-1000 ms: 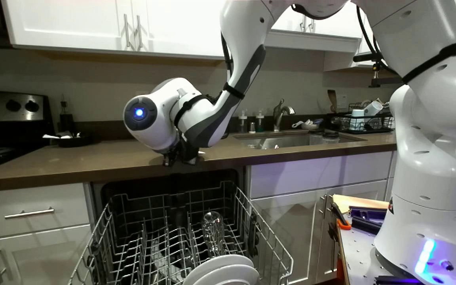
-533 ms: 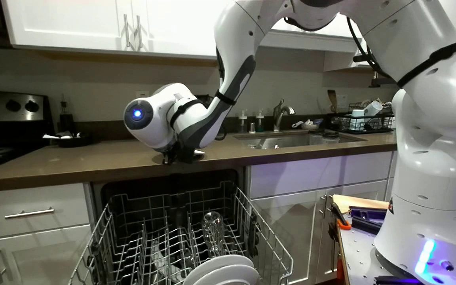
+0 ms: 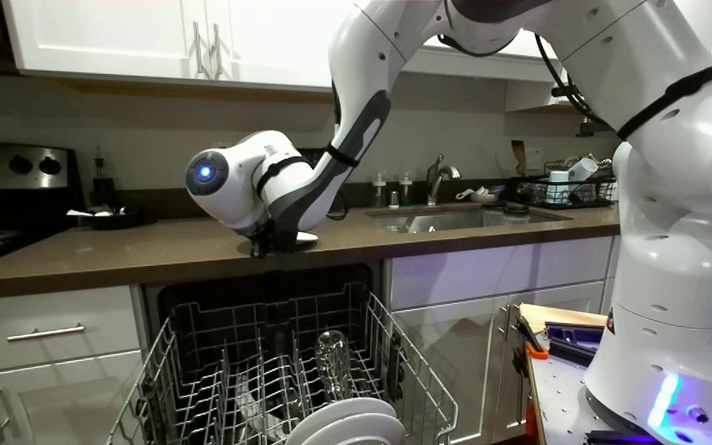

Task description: Remove a plate from the dishwasher and put it on the counter

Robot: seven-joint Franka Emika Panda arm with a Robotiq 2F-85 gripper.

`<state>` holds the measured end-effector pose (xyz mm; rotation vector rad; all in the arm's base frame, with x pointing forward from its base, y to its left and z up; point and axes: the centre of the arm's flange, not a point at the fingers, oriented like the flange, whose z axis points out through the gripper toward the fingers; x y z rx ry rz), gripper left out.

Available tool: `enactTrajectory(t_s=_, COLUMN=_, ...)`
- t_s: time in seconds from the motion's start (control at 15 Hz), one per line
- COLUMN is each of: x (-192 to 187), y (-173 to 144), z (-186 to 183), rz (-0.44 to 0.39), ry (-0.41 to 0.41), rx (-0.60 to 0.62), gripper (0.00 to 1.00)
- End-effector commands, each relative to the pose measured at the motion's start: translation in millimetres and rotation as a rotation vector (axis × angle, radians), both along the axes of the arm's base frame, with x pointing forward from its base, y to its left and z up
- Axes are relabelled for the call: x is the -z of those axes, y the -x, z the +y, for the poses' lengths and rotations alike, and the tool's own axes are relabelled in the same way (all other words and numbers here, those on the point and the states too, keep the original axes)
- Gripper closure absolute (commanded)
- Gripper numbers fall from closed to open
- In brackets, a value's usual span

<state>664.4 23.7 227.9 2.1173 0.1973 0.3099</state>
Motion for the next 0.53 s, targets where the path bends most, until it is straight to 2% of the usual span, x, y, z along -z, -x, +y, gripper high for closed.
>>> enactTrajectory(t_s=0.0, x=12.2, y=-11.8, z=-1.3, rz=0.044, ry=-0.051, rx=-0.011, gripper=0.88)
enactTrajectory(t_s=0.13, x=13.4, y=-13.3, z=-2.4, rz=0.049, ry=-0.052, rx=-0.012, gripper=0.93)
enactTrajectory(t_s=0.47, x=16.3, y=-20.4, z=-8.5, rz=0.049, ry=-0.047, rx=-0.008, gripper=0.92)
